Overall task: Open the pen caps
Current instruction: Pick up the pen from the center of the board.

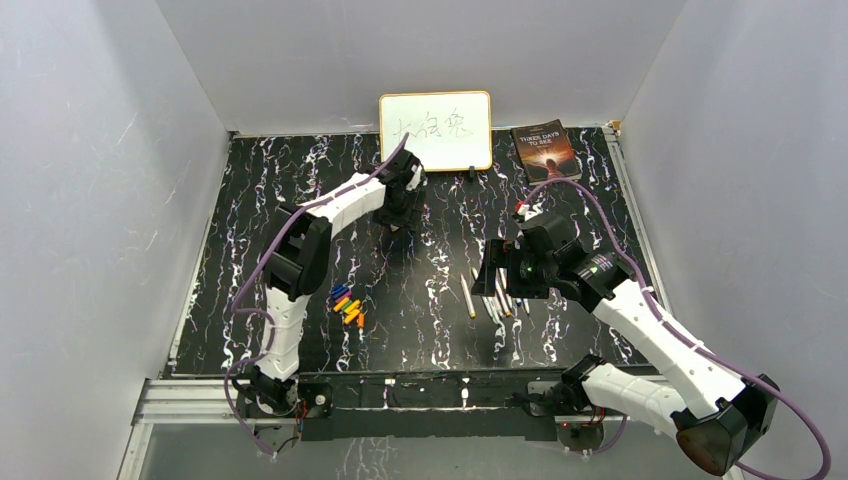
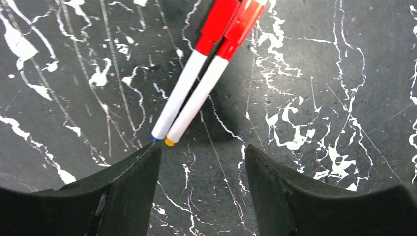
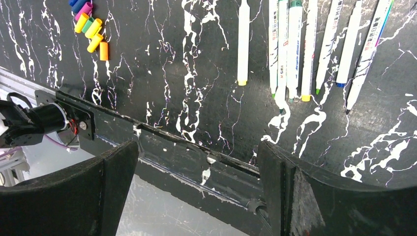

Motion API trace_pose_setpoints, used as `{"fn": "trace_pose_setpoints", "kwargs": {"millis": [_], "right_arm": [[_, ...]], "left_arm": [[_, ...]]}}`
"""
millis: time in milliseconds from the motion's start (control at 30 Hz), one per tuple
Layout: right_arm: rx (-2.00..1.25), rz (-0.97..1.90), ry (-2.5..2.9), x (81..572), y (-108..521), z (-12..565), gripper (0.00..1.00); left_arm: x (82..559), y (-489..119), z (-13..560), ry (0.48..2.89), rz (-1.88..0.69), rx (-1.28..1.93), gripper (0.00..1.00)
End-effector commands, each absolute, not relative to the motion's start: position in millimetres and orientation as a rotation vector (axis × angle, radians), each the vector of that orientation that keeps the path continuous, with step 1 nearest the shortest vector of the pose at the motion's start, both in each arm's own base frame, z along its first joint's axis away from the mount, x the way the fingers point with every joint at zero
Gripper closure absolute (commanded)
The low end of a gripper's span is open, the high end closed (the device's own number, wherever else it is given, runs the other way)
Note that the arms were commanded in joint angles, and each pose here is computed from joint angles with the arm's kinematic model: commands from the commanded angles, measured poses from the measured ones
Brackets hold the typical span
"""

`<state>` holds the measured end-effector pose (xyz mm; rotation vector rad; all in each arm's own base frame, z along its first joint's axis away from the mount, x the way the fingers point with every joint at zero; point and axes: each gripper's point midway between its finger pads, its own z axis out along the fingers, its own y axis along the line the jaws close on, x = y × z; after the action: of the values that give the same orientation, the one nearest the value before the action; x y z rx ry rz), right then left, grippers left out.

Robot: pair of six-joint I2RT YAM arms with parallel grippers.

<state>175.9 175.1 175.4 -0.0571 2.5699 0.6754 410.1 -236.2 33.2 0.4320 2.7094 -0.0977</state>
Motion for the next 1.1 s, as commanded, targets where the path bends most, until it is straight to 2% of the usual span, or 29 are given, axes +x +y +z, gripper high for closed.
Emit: {"fn": "trace_pose_setpoints", "kwargs": {"millis": [0,167,800,933,1067], "right_arm": [[-0.034,0.715,2.498,184,179,195,0.11],[-0.03,0.725,2.503,183,180,192,0.11],[-0.02,0.693,2.505,184,176,190,0.11],[-0.016,0.696,2.509,183,176,187,0.11],[-0.013,0.706,2.512,183,177,185,0.11]], "left_arm": [[418,-255,53,2.648,-0.199,0.478,0.42],[420,-255,44,2.652,-0.194,0.48,0.47],[430,-262,21,2.665,-0.188,0.534,0.47],[425,-263,17,2.678,-0.206,0.525,0.55],[414,-260,8,2.709,-0.21,0.518,0.71]]}}
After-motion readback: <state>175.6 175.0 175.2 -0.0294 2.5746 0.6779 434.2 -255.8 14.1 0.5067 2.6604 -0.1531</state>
